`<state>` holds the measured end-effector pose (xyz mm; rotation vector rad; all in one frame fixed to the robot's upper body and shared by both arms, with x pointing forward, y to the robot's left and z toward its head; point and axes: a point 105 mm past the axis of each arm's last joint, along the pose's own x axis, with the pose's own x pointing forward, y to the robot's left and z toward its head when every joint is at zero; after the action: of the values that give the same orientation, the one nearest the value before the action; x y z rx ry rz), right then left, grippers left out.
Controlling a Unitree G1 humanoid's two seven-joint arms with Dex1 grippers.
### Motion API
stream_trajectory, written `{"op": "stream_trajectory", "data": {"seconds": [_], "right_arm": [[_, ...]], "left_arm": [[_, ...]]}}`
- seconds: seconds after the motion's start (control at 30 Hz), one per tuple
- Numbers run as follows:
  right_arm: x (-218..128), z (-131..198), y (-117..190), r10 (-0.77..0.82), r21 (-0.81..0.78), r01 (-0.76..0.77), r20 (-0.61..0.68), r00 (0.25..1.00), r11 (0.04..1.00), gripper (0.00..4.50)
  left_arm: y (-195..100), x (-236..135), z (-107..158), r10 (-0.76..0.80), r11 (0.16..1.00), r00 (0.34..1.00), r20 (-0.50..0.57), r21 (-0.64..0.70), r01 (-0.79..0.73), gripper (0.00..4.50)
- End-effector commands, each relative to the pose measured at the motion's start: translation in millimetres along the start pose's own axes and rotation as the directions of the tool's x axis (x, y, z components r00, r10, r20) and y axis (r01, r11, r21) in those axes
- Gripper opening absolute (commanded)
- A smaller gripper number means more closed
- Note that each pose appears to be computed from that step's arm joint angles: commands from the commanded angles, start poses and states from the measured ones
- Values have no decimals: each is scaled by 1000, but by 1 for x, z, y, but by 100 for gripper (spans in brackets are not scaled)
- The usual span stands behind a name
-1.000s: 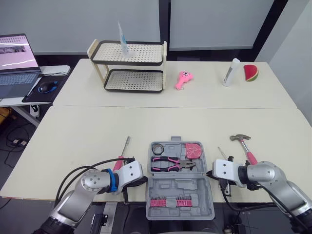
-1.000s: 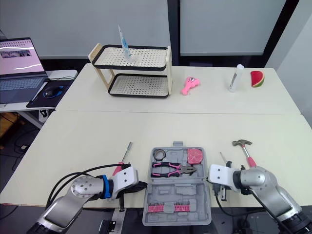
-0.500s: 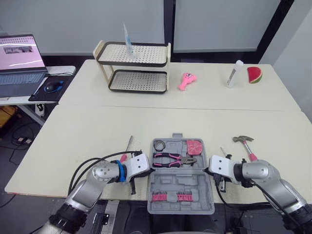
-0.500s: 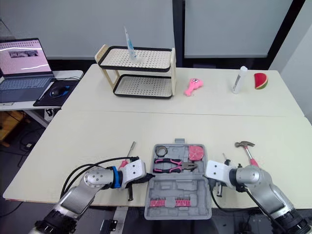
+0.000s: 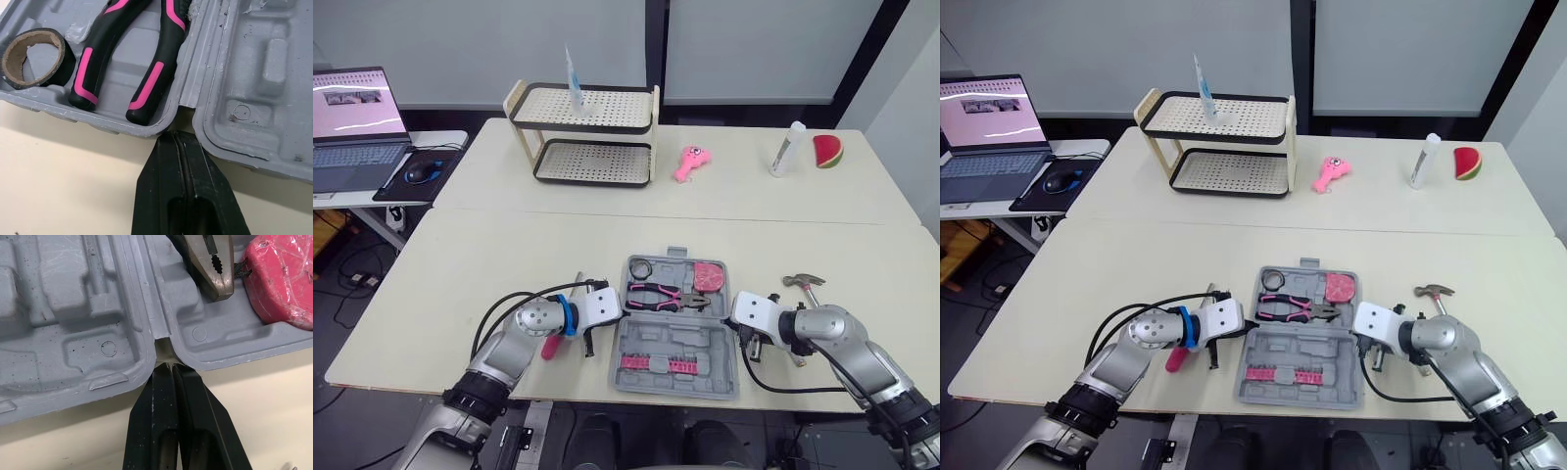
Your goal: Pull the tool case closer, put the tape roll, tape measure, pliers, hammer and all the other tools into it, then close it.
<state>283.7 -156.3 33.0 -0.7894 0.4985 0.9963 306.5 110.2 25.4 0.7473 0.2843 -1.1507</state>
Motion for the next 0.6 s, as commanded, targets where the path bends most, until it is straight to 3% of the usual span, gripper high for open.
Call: {"op": "stream_trajectory", "data": {"seconds": [0.03, 0.6], "right_arm": [[2, 26, -4, -23, -55, 29, 100, 995, 998, 1], [5, 21, -20, -83, -59, 89, 97, 992, 994, 1]], "left_arm": [[-4, 12, 11, -13, 1000, 999, 36, 28, 12, 0], [-1, 25, 18, -27, 999, 998, 58, 43, 25, 0]]}}
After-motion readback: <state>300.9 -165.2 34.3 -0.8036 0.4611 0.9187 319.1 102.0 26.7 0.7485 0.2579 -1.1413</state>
